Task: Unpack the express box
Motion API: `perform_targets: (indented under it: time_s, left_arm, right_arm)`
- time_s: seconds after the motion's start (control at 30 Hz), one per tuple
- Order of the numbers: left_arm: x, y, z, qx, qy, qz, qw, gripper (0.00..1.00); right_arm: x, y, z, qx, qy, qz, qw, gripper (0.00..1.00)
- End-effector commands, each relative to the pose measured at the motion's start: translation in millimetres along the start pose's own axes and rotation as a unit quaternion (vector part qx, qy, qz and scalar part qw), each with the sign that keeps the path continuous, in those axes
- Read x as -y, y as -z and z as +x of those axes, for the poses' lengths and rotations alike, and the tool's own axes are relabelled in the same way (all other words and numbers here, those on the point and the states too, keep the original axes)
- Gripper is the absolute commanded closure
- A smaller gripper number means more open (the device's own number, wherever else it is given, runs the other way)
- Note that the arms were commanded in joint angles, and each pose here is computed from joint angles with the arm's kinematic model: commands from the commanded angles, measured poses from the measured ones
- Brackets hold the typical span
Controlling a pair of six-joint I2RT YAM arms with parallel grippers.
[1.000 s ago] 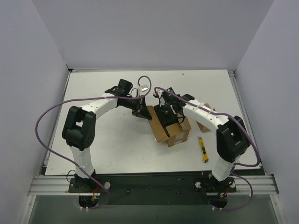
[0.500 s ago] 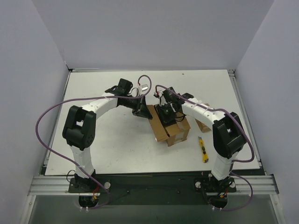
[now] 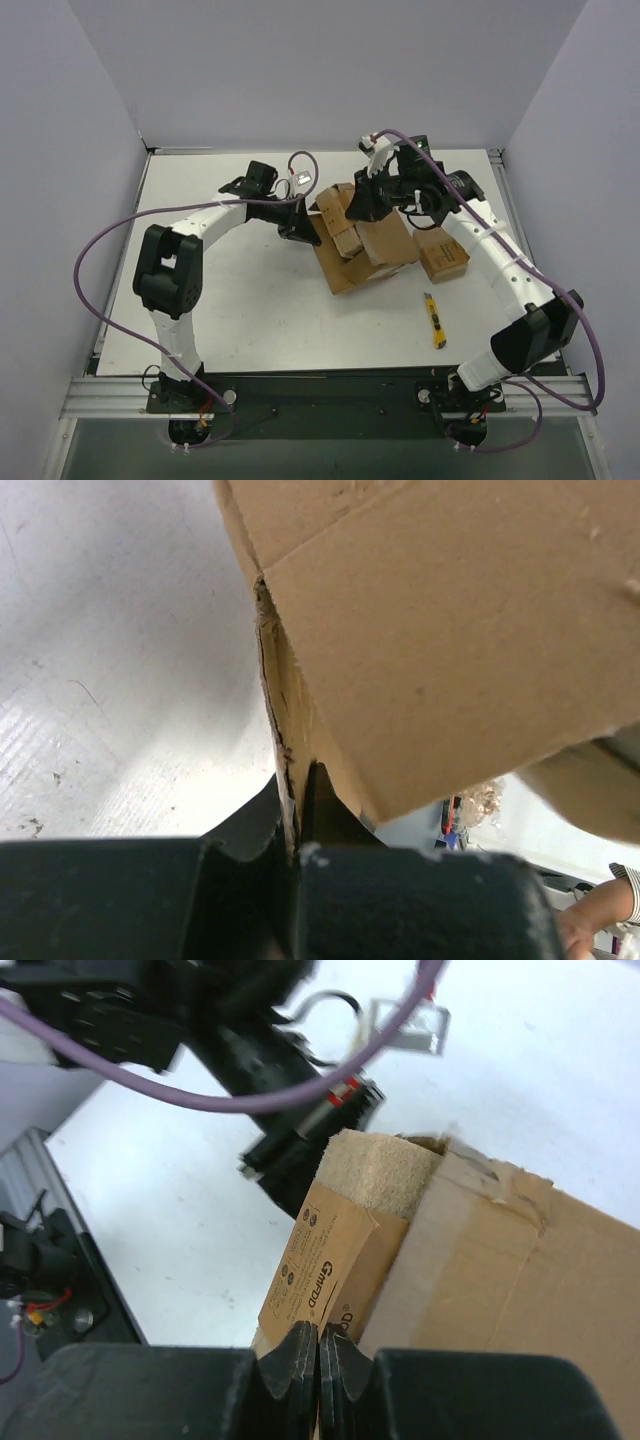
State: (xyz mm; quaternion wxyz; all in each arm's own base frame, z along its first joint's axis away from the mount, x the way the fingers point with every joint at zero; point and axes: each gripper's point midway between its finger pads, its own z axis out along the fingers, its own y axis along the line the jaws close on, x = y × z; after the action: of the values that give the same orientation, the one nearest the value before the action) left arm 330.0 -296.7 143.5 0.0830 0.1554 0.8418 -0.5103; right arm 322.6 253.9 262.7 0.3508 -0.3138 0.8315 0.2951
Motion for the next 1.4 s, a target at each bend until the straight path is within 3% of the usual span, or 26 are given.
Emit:
perform_targets:
  time_s: [0.0, 0.23, 0.4, 0.53, 0.67, 0.8, 1.03, 1.37]
  left_arm:
    - [0.4, 2.4, -8.8, 0.000, -0.018, -0.008, 1.000, 1.00]
    - [-17.2, 36.9, -14.0, 0.029, 0.014, -0.037, 0.999, 1.00]
    - [-15.5, 63.4, -14.8, 0.054, 0.023, -0.034, 0.998, 1.00]
    - [5.5, 86.1, -24.6, 0.082, 0.018, 0.010, 0.996, 1.00]
    - [19.2, 104.3, -29.7, 0.104, 0.037, 0.063, 0.992, 1.00]
    - [13.1, 122.2, -35.9, 0.127, 0.068, 0.080, 0.986, 1.00]
    - [-14.4, 144.4, -50.9, 0.167, 0.064, 0.031, 0.983, 1.00]
    - [-23.4, 150.6, -52.1, 0.170, 0.035, -0.014, 0.985, 1.00]
  right_arm:
    - [-22.1, 47.1, -63.8, 0.112, 0.018, -0.032, 0.993, 1.00]
    - [-11.0, 111.3, -132.9, 0.228, 0.031, 0.016, 0.973, 1.00]
    - [11.9, 131.1, -148.9, 0.259, 0.026, 0.057, 0.964, 1.00]
    - [76.6, 116.5, -103.2, 0.193, 0.052, 0.201, 0.959, 1.00]
    - [123.6, 92.1, -33.1, 0.100, 0.032, 0.269, 0.957, 1.00]
    - [130.5, 72.5, 2.6, 0.058, 0.014, 0.259, 0.964, 1.00]
    - [146.9, 32.9, 75.1, -0.058, -0.050, 0.249, 0.966, 1.00]
    - [134.8, 13.9, 118.9, -0.111, -0.073, 0.245, 0.960, 1.00]
